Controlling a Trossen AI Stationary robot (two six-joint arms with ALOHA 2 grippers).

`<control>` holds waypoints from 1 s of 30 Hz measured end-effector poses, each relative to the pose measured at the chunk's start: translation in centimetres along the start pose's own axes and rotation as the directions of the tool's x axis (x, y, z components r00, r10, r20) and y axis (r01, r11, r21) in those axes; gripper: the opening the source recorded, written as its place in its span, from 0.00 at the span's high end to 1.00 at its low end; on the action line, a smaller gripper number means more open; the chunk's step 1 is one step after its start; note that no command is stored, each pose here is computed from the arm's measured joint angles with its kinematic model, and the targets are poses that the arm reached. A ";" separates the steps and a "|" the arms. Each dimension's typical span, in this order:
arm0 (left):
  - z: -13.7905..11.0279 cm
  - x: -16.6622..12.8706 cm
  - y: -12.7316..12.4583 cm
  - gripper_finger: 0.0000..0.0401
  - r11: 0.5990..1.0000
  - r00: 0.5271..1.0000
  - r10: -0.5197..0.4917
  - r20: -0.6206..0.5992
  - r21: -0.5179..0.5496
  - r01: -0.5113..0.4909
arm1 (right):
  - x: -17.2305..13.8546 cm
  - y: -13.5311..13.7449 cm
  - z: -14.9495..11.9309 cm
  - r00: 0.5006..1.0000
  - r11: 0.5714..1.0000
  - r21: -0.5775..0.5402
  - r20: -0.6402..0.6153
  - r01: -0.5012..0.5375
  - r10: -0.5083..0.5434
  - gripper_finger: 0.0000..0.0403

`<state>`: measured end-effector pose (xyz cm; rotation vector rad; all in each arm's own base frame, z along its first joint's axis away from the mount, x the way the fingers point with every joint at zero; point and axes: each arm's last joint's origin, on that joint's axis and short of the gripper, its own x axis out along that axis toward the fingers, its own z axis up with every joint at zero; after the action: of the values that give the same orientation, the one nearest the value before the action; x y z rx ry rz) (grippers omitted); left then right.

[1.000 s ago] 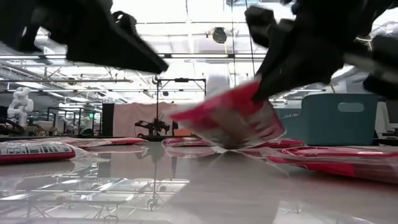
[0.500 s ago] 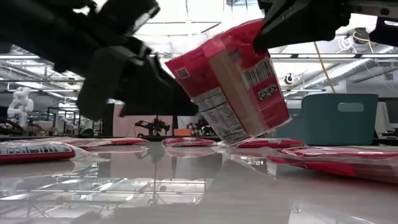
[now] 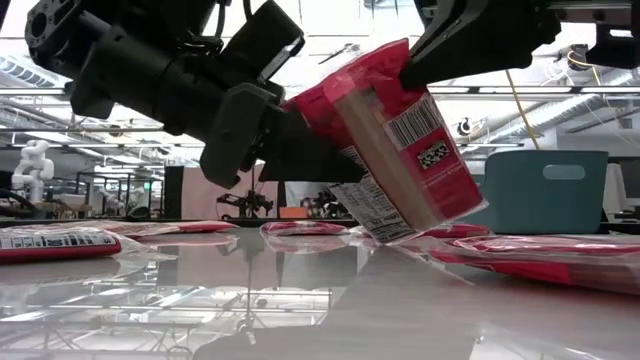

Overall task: Sort popcorn bags into baskets
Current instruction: Put the red popcorn bag into the blue bin

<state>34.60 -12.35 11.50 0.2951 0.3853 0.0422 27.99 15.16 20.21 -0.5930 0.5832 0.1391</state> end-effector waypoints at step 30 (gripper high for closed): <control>1.4 -4.6 6.2 0.93 0.950 0.906 0.207 -0.370 -0.145 -0.276 | 4.7 -7.1 3.9 0.943 0.914 0.268 -0.220 0.306 -0.251 0.39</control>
<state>30.97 -7.25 16.20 0.1386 0.6940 0.3812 35.83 11.27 23.66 -0.3896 0.6744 -0.2751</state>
